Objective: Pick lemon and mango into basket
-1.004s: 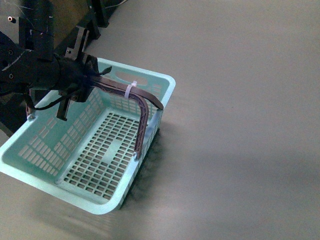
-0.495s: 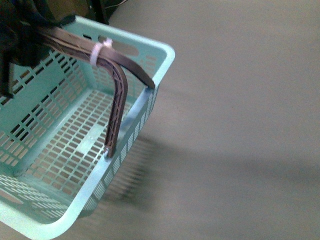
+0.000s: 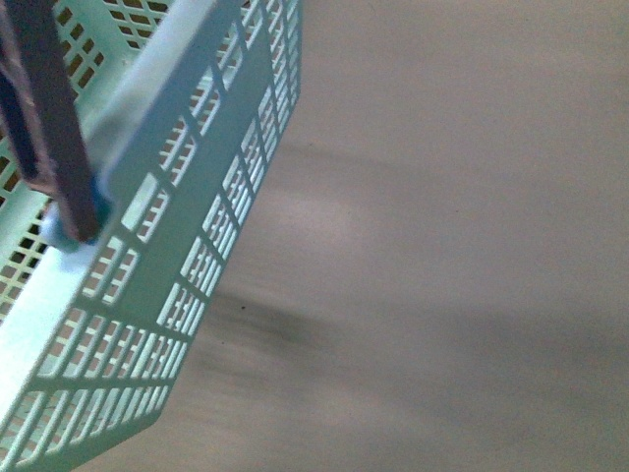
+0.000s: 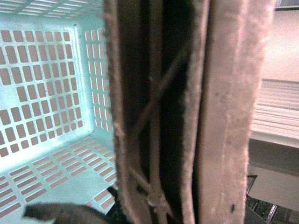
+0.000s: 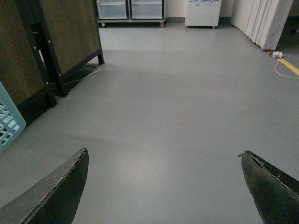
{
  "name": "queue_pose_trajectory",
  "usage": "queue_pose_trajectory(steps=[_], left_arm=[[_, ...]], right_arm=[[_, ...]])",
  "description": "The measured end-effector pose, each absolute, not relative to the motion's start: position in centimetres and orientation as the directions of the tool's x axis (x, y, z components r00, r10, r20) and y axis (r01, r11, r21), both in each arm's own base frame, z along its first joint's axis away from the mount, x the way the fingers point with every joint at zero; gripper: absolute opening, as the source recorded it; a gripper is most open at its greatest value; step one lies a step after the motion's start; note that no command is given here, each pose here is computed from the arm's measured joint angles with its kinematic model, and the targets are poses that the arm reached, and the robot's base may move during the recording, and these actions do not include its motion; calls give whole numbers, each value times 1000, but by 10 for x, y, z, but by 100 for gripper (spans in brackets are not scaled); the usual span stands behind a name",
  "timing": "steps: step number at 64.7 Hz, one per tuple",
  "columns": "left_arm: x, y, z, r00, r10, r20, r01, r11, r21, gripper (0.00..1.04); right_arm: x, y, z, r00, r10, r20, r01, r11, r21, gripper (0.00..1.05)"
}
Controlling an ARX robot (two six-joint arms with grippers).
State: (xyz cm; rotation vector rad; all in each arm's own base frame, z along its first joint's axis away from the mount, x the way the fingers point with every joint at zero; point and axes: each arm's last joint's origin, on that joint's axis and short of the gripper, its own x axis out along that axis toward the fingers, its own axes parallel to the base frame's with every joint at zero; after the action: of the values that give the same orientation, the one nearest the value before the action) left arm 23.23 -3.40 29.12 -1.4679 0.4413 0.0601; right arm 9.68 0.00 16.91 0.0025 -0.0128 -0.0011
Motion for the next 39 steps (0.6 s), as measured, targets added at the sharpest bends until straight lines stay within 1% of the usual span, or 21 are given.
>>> queue_pose_trajectory(steps=[9, 39], left_arm=[[227, -32, 301, 930, -217, -296, -277, 113, -954, 15], [227, -32, 300, 929, -218, -299, -280, 114, -953, 15]], right_arm=[[97, 0, 169, 1000, -1, 13, 1, 1000, 3, 96], [97, 0, 169, 1000, -1, 13, 1, 1000, 3, 96]])
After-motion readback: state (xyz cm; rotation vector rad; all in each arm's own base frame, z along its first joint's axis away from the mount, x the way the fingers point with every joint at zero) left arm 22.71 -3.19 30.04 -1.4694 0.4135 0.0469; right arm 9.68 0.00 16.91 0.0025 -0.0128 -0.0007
